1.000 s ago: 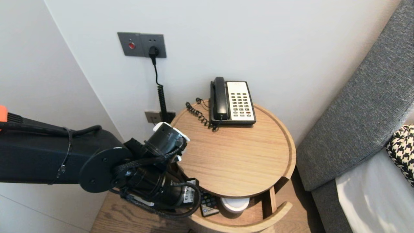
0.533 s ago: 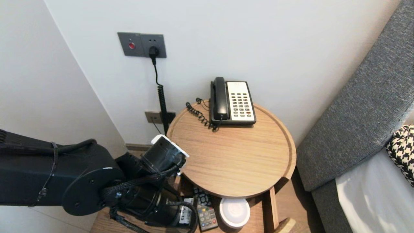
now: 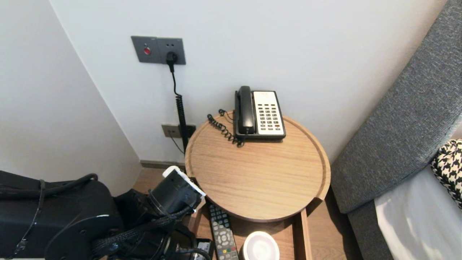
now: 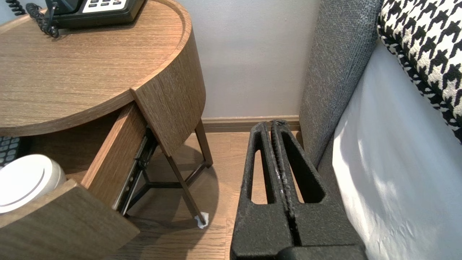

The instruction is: Open the nightstand drawer

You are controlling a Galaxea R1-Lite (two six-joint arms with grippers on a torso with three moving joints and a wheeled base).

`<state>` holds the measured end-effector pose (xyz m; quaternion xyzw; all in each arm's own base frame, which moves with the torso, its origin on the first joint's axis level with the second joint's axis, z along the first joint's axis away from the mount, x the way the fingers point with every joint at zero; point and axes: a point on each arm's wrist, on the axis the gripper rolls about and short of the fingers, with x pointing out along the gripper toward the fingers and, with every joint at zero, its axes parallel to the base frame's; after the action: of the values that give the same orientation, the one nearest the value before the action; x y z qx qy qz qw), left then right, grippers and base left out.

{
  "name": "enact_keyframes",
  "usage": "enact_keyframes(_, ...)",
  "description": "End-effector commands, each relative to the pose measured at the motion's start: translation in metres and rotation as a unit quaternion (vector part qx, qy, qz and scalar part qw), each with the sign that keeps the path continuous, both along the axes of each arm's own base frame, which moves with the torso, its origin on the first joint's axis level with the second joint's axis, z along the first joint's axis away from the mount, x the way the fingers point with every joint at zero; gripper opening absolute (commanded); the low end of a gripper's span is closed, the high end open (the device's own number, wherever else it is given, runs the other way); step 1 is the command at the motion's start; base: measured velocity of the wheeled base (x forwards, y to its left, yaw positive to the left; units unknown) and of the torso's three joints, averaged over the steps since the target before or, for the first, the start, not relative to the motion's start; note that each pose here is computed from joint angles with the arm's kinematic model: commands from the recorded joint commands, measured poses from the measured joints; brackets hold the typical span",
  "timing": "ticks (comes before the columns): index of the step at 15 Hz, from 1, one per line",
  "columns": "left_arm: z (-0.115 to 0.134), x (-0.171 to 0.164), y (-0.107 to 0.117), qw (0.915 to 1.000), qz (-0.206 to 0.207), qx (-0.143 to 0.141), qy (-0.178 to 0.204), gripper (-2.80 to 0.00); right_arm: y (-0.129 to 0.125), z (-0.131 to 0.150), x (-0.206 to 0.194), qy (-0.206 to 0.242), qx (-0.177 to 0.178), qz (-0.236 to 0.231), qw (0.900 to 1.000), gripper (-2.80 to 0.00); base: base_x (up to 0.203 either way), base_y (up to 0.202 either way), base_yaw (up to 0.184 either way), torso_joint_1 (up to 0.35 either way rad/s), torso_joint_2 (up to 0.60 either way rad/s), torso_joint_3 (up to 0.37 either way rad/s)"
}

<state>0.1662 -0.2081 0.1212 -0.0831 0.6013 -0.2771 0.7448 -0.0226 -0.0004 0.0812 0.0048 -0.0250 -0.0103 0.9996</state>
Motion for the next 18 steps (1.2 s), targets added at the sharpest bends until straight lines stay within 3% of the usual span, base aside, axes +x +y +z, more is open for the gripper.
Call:
enact_keyframes(1, -0.001, -0.007, 0.003, 1.0000, -0.003, 0.000, 0.004, -2.80, 0.000, -0.007, 0.002, 0.013, 0.000, 0.000, 1.000, -2.80, 0.000, 0.000, 0.000, 0.000, 0.00, 0.000)
enact_keyframes(18, -0.008, -0.041, 0.005, 0.9997, -0.020, 0.002, 0.015, -2.80, 0.000, -0.007, 0.002, 0.013, 0.000, 0.000, 1.000, -2.80, 0.000, 0.000, 0.000, 0.000, 0.00, 0.000)
